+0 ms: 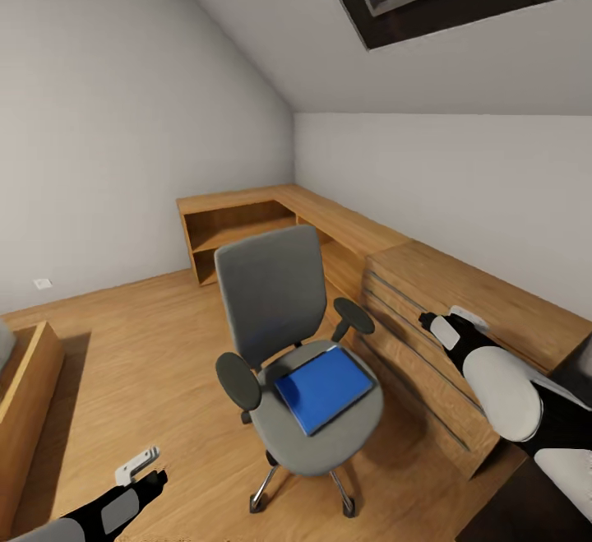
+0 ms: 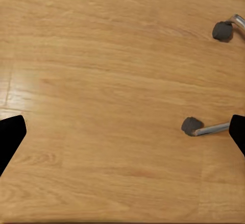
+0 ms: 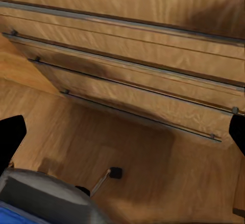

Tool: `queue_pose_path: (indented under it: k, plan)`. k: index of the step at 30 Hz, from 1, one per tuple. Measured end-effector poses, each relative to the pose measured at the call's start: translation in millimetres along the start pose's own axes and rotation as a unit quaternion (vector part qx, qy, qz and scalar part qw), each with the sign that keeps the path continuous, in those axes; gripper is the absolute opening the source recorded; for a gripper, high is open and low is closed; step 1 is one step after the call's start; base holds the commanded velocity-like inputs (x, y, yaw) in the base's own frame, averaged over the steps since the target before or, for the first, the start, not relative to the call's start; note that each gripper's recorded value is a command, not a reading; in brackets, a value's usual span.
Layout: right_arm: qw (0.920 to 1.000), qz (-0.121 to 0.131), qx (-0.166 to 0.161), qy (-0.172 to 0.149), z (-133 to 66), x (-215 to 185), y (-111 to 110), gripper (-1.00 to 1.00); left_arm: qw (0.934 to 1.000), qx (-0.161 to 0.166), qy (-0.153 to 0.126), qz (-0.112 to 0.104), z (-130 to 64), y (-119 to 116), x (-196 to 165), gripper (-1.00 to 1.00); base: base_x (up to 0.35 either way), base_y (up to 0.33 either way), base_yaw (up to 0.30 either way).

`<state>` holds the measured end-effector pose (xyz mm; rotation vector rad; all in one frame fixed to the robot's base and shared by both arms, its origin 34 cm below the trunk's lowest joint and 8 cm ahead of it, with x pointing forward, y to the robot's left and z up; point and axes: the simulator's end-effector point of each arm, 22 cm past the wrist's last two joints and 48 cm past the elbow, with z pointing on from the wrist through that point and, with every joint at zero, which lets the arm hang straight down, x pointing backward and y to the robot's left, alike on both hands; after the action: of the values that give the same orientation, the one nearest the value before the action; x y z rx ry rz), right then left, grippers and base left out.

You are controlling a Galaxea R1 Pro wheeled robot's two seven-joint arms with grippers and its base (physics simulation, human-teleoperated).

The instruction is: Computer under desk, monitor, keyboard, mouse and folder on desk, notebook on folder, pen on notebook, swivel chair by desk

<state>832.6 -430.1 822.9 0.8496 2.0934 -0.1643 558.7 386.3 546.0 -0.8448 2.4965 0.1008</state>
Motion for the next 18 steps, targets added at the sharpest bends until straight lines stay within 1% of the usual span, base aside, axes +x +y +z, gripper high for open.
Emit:
queue_pose_path:
  k: [5,7,8,12,18]
  plan:
    - [0.9999,-0.008,-0.008,0.003,-3.1,8.5,13.3,1.0,0.9999,0.004,0.001,0.014,-0.4,-6.1,3.6,1.0,0.0,0.0,0.277]
    - [0.9998,-0.017,-0.01,0.0,-4.5,12.3,19.0,1.0,0.9998,0.005,0.001,0.019,-0.5,-7.7,4.3,1.0,0.0,0.0,0.277]
    - [0.9996,-0.025,-0.012,-0.006,-5.5,14.1,22.9,1.0,0.9998,0.006,0.001,0.02,-0.6,-8.2,4.8,1.0,0.0,0.0,0.277]
    - [0.9987,-0.04,-0.018,-0.027,-8.6,14.2,33.8,1.0,0.9997,0.007,0.001,0.023,-0.7,-10.2,6.4,1.0,0.0,0.0,0.277]
    - [0.9979,-0.048,-0.022,-0.038,-11.0,14.5,41.1,1.0,0.9996,0.011,0.004,0.024,-1.3,-17.0,11.1,1.0,0.0,0.0,0.277]
